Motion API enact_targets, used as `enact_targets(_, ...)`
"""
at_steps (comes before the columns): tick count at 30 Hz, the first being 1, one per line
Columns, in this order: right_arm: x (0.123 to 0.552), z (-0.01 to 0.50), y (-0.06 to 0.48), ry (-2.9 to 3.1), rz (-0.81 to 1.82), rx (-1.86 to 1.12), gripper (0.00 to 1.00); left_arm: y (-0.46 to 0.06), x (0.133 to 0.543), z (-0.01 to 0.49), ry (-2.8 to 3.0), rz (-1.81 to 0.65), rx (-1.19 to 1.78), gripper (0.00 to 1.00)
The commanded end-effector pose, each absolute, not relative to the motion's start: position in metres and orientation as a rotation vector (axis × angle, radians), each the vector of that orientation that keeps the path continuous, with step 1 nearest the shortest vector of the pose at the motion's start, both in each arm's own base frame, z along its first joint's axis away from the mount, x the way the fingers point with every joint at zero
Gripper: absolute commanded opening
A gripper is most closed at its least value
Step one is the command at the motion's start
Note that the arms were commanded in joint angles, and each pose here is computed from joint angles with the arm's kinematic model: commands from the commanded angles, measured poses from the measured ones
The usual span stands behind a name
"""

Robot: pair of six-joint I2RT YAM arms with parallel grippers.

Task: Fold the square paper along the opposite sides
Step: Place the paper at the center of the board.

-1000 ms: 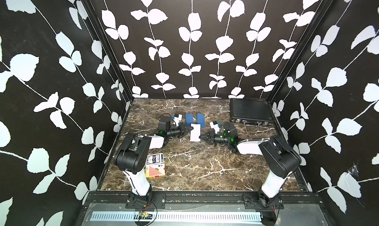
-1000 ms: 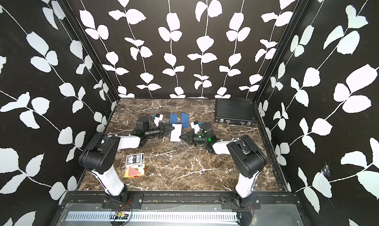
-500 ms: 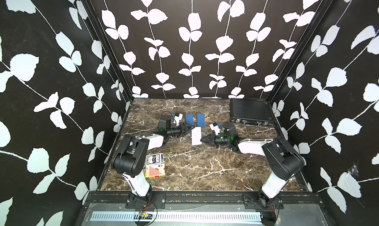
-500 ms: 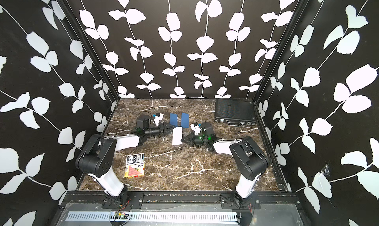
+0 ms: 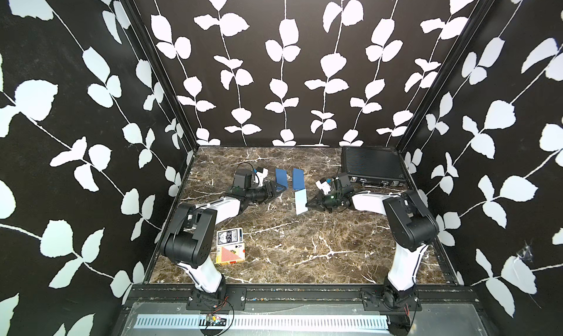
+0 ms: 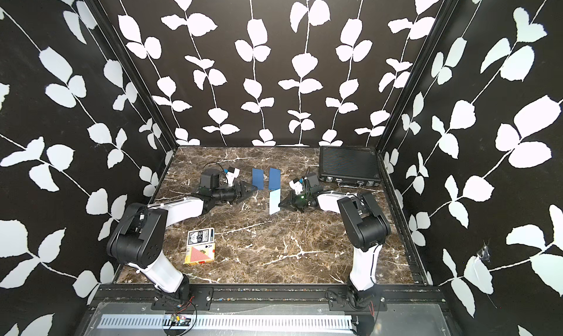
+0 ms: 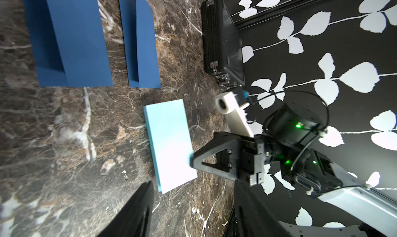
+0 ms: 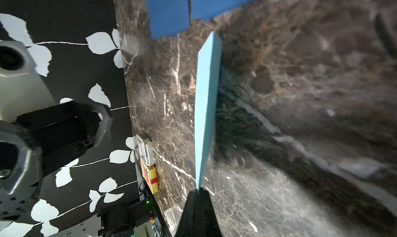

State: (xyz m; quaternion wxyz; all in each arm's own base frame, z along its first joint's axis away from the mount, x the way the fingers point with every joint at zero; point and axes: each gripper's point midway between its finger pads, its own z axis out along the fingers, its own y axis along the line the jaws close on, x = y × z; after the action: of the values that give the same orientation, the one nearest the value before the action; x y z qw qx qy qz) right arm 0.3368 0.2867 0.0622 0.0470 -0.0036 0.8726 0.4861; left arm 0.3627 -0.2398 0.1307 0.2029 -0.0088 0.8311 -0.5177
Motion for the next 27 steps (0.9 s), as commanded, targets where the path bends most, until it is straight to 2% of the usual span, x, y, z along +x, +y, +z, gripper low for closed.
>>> enact_targets(1, 0.332, 0.054, 0.285, 2.681, 1.467, 0.007, 0.0, -0.238, 0.364, 0.153, 2.269, -1.421, 0.031, 0.61)
enact_targets(10, 0.321, 0.04, 0.284, 2.741, 1.441, 0.038, 0.0, -0.237, 0.363, 0.151, 2.269, -1.412, 0.033, 0.62)
enact_targets(20, 0.314, 0.035, 0.291, 2.79, 1.397, 0.026, 0.08, -0.237, 0.363, 0.152, 2.266, -1.41, 0.036, 0.63)
enact_targets(24, 0.311, 0.033, 0.288, 2.818, 1.32, 0.03, 0.17, -0.236, 0.363, 0.153, 2.265, -1.405, 0.038, 0.63)
enact_targets(27, 0.311, 0.036, 0.284, 2.816, 1.261, 0.023, 0.19, -0.236, 0.363, 0.152, 2.268, -1.397, 0.037, 0.63)
